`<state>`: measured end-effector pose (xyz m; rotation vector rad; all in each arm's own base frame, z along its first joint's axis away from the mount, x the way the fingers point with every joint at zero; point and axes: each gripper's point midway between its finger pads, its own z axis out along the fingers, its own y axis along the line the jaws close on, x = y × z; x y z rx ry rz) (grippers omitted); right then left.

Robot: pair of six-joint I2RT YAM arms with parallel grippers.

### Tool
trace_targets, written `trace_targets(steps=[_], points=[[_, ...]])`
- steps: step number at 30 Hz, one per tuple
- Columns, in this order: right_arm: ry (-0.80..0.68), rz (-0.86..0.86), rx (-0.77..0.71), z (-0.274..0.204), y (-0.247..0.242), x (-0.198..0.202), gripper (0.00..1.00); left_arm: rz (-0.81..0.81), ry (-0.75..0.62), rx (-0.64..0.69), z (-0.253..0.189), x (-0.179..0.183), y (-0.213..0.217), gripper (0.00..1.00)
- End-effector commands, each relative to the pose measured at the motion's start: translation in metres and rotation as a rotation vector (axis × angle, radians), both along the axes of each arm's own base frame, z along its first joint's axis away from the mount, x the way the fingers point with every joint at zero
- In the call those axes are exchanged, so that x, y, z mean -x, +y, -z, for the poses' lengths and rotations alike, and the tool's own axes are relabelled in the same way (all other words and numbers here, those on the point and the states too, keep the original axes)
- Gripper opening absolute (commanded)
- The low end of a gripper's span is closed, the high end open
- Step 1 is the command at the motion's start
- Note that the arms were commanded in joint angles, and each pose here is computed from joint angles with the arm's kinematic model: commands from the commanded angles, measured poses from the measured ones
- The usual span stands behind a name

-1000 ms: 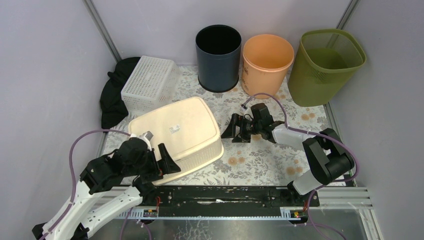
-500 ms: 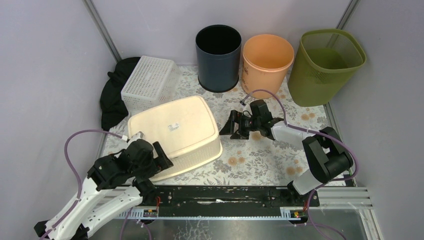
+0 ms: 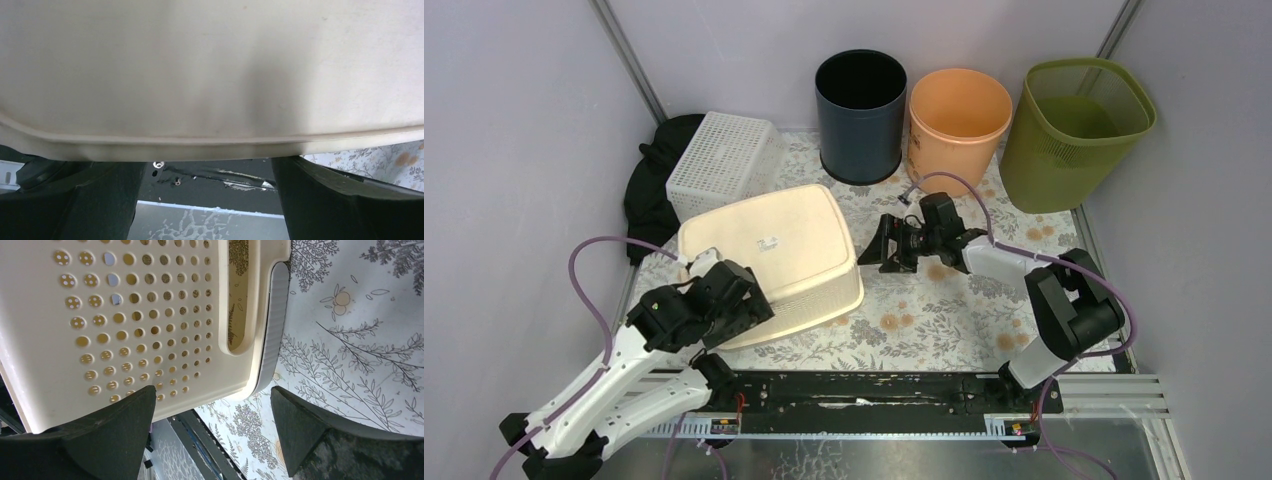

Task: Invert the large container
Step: Move the container to the center of the board.

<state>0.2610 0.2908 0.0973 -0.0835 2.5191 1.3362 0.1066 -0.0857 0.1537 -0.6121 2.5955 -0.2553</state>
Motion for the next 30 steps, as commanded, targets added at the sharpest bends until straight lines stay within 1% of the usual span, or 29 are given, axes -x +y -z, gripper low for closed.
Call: trace_targets(steps=[1,7,11,13,18,30], points=[[-0.03,-0.073,-0.044,-0.018,0.018,0.001,0.92,-0.062,-0.113,0.025,-0.019,-0.025,-0.005,1.0],[-0.027,-0.132,-0.048,-0.016,0.039,0.013,0.92,-0.087,-0.135,0.03,-0.025,-0.027,-0.001,1.0],[-0.03,-0.18,-0.053,-0.016,0.059,0.031,0.92,-0.096,-0.137,0.023,-0.025,-0.028,0.0,1.0],[-0.01,-0.207,-0.037,-0.006,0.068,0.043,0.92,-0.105,-0.132,0.01,-0.024,-0.027,0.003,1.0],[0.0,-0.232,-0.039,0.0,0.08,0.058,0.92,-0.126,-0.132,0.007,-0.02,-0.026,0.006,1.0],[-0.01,-0.326,-0.039,-0.004,0.126,0.067,0.92,-0.135,-0.142,0.004,-0.026,-0.025,0.01,1.0]])
